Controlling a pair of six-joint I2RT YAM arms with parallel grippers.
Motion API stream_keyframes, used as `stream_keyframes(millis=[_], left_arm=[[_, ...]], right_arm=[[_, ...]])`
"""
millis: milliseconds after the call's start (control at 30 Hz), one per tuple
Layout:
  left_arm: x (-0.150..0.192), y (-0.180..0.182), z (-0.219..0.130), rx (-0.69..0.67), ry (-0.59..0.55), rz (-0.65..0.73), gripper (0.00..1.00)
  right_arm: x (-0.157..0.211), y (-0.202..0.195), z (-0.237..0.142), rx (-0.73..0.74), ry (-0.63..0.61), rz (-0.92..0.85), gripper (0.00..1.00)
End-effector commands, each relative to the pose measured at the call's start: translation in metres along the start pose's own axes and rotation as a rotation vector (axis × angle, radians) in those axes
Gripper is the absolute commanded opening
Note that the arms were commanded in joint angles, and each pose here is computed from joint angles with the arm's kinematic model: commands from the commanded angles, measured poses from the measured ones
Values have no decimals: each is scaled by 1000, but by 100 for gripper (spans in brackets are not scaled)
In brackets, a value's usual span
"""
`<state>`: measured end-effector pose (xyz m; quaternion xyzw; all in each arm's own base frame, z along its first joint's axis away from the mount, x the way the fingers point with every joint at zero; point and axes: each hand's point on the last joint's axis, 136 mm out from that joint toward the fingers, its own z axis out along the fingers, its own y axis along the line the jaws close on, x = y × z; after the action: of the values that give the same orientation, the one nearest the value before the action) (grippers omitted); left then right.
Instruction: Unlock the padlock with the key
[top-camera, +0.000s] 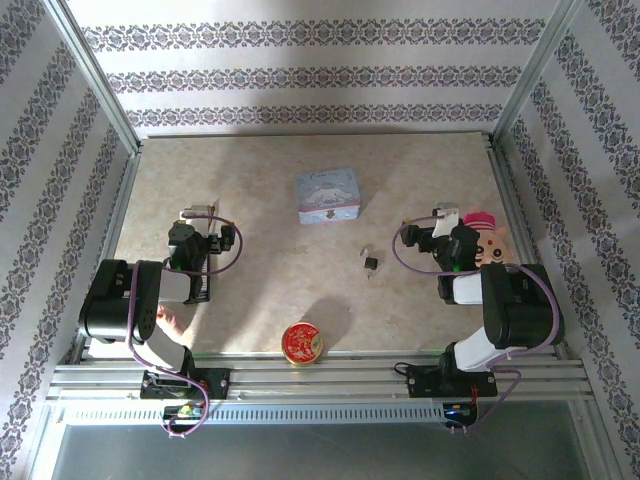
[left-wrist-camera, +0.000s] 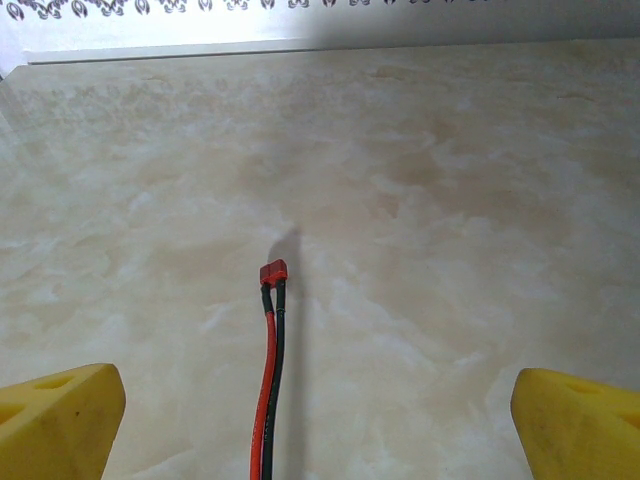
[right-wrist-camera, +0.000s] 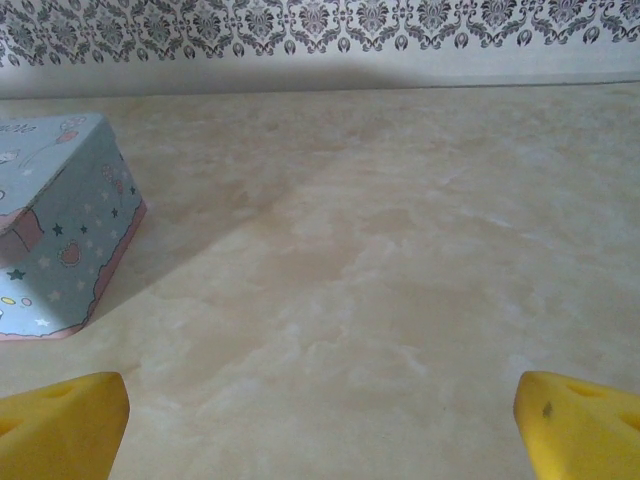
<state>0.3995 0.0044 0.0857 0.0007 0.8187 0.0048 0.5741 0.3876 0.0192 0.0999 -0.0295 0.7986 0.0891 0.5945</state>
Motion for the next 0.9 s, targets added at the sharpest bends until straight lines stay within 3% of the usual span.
stream_keyframes(millis=[0,867], left_arm=[[-3,1,1,7,-5,-12,99],[-3,0,1,13,-7,-9,99]], right_arm=[[-6,4,1,-22,-14,-22,98],[-5,7,1,-15,-11,-43,98]])
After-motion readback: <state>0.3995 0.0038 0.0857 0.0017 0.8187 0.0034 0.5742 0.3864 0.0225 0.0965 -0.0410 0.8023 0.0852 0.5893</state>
